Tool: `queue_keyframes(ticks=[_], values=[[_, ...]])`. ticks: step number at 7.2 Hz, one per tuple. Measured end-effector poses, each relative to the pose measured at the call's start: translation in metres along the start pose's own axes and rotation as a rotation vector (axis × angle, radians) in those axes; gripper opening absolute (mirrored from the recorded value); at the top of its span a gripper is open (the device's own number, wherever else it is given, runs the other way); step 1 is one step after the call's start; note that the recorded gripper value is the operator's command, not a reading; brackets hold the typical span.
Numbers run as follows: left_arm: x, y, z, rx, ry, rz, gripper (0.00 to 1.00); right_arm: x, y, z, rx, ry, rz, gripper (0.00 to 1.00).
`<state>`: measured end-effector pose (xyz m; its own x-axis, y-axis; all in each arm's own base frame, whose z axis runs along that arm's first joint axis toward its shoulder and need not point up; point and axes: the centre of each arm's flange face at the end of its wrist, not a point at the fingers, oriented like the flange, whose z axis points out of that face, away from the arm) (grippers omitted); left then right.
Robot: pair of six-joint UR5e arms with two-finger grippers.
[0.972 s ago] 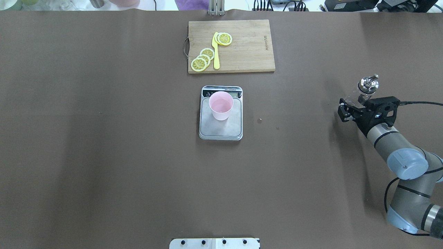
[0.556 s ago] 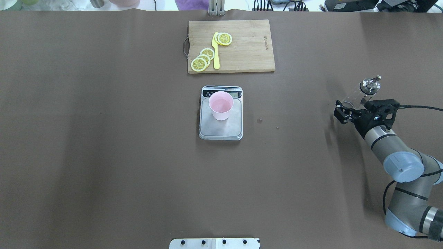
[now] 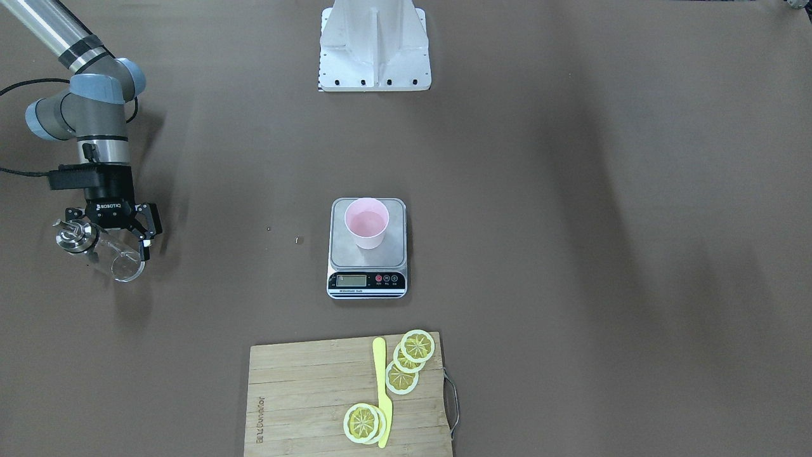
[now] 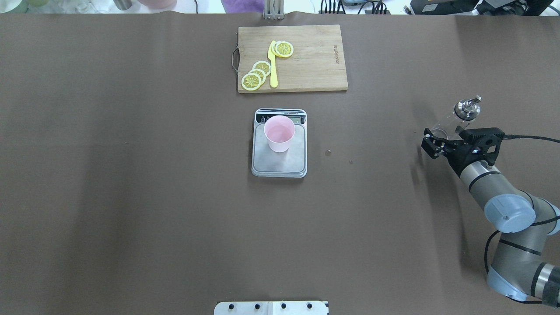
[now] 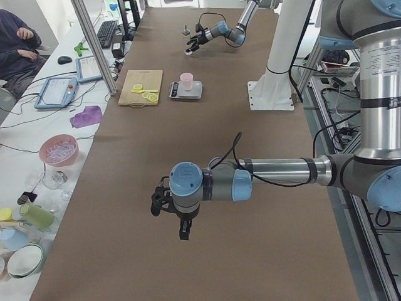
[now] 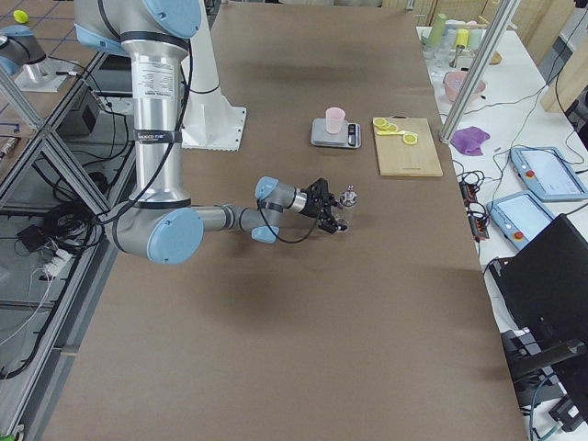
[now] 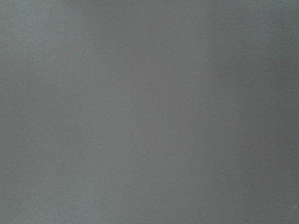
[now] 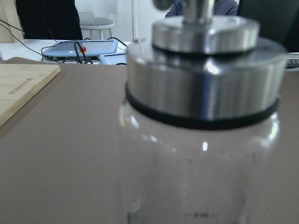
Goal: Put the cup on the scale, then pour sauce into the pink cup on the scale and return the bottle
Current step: 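Lower the upright sauce bottle onto the table beside the scale, then open the right gripper and withdraw it from the bottle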
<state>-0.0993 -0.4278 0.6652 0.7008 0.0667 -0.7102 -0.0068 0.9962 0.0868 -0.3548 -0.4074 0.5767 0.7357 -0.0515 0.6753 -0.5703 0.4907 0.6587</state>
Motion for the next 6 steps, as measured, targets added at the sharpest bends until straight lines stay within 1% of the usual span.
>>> queue_keyframes(ticks=[3,4,6], values=[[0.000,0.000,0.000,0.000,0.000,0.000,0.98,-0.008,0.012,-0.013,0.020,-0.005,-0.006,1.00],[0.000,0.000,0.000,0.000,0.000,0.000,0.98,-0.010,0.014,-0.026,0.020,-0.019,-0.006,1.00],[0.000,0.000,0.000,0.000,0.000,0.000,0.98,-0.010,0.019,-0.063,0.018,-0.048,-0.013,1.00]])
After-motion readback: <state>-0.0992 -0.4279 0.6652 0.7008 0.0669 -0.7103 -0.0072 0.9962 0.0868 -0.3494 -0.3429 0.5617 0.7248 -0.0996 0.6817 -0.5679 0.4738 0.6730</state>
